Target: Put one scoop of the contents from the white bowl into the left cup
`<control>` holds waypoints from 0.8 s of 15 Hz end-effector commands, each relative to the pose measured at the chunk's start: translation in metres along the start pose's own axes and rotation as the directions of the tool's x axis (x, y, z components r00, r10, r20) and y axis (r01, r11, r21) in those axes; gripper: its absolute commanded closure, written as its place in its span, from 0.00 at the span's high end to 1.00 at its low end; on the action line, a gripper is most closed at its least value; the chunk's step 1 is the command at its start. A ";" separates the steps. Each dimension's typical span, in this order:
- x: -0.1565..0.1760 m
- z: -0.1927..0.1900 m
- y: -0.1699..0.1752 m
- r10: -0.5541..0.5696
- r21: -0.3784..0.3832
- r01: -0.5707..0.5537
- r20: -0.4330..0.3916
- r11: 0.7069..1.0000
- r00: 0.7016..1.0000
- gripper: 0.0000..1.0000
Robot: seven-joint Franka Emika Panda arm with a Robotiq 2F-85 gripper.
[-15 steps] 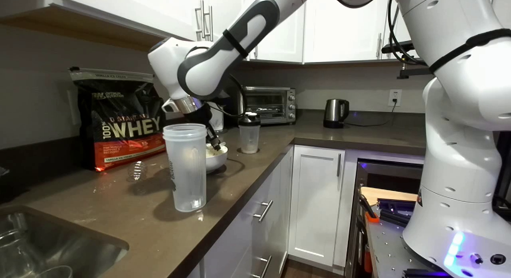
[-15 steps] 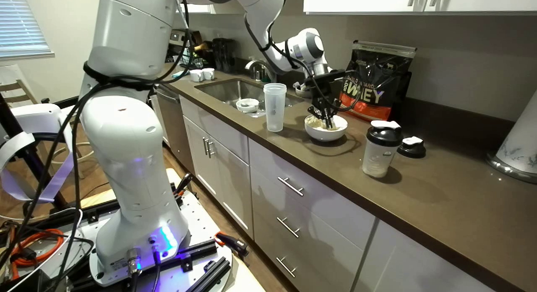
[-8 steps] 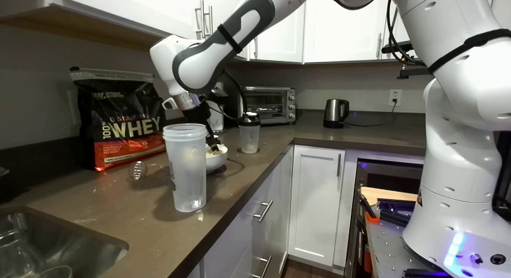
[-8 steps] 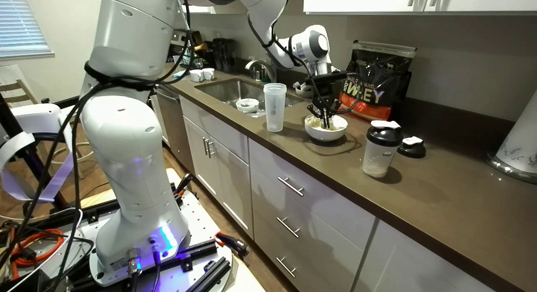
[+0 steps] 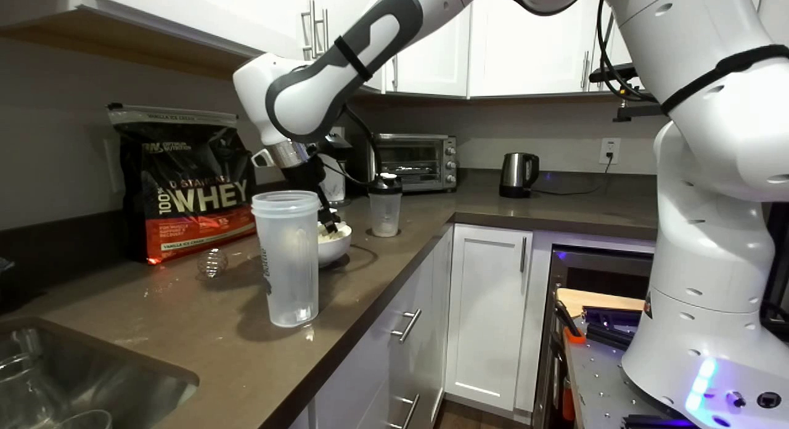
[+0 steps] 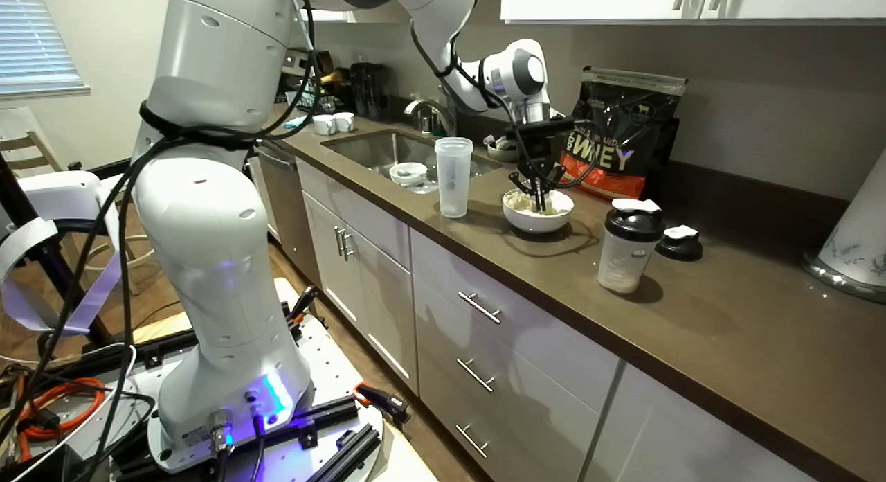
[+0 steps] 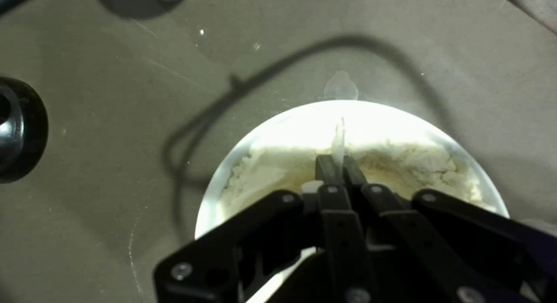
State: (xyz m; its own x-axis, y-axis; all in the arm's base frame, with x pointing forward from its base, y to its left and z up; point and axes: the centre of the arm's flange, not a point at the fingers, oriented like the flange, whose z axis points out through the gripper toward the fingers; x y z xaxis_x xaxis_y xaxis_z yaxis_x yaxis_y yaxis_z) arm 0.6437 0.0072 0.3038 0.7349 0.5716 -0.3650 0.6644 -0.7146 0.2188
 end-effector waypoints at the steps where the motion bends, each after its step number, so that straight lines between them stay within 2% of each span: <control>1: -0.003 -0.010 0.014 0.000 0.021 0.000 -0.003 1.000 1.000 0.01; 6: -0.007 -0.017 0.018 0.003 0.042 -0.003 -0.006 0.999 1.000 0.01; 12: -0.008 -0.018 0.019 0.022 0.119 -0.020 -0.020 0.993 1.000 0.01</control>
State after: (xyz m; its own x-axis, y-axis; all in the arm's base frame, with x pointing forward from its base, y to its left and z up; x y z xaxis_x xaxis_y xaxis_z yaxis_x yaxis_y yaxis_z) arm 0.6487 0.0008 0.3188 0.7560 0.5553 -0.3465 0.6333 -0.7545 0.1724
